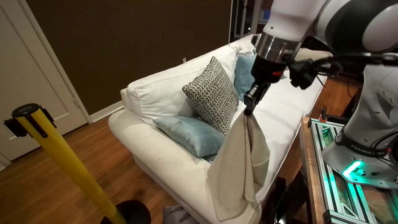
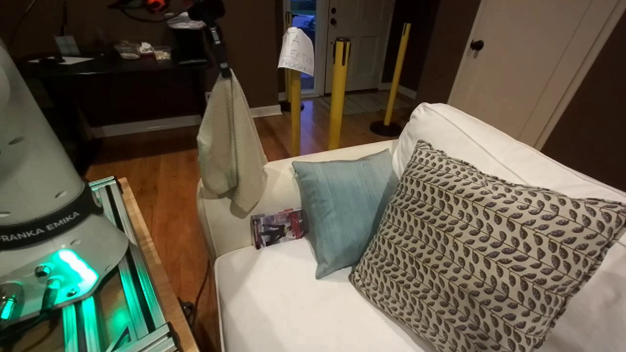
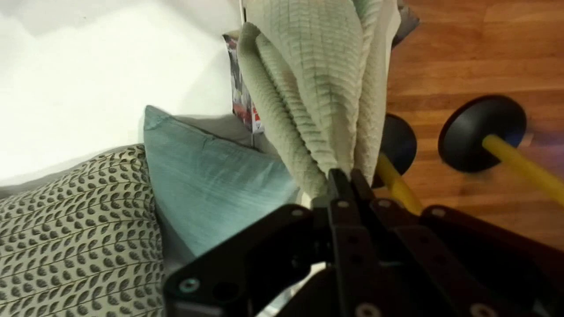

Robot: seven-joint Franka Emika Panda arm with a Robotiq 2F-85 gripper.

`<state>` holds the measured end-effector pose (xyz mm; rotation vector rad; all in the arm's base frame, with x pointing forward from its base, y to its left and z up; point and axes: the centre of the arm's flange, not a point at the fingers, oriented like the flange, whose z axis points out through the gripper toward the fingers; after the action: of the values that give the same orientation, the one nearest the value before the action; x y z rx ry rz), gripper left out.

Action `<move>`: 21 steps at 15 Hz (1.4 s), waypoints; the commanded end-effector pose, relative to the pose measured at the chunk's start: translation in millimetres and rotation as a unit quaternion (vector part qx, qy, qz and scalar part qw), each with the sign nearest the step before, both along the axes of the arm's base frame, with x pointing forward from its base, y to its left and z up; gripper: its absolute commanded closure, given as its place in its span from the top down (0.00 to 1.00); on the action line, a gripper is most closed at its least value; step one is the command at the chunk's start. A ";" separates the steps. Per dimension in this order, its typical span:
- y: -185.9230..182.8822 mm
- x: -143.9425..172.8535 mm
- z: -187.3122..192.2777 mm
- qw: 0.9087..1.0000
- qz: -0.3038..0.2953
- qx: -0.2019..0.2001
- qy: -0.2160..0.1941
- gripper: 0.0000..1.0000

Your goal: Remove the brown cloth from the armrest on the left and put it on the couch seat

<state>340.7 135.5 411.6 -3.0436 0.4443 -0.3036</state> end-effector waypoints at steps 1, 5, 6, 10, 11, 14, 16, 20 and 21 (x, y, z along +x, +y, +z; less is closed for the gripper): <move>-69.9 -34.5 25.1 0.995 -0.088 0.007 -0.034 0.01; -122.8 -49.2 39.7 0.986 -0.165 0.027 -0.028 0.01; -133.8 -53.1 40.0 0.983 -0.180 0.030 -0.021 0.01; -185.6 -59.5 40.2 0.963 -0.264 0.028 -0.041 0.01; -200.1 -60.1 39.4 0.958 -0.281 0.021 -0.048 0.01; -241.0 -57.3 32.8 0.959 -0.279 0.006 -0.046 0.01; -267.2 -52.8 25.6 0.963 -0.266 -0.003 -0.033 0.01; -284.8 -38.2 45.6 0.968 -0.250 0.002 -0.026 0.01; -291.2 -37.6 39.5 0.968 -0.249 0.006 -0.022 0.04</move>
<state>303.1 -155.9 451.0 -2.8575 1.2001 -0.3805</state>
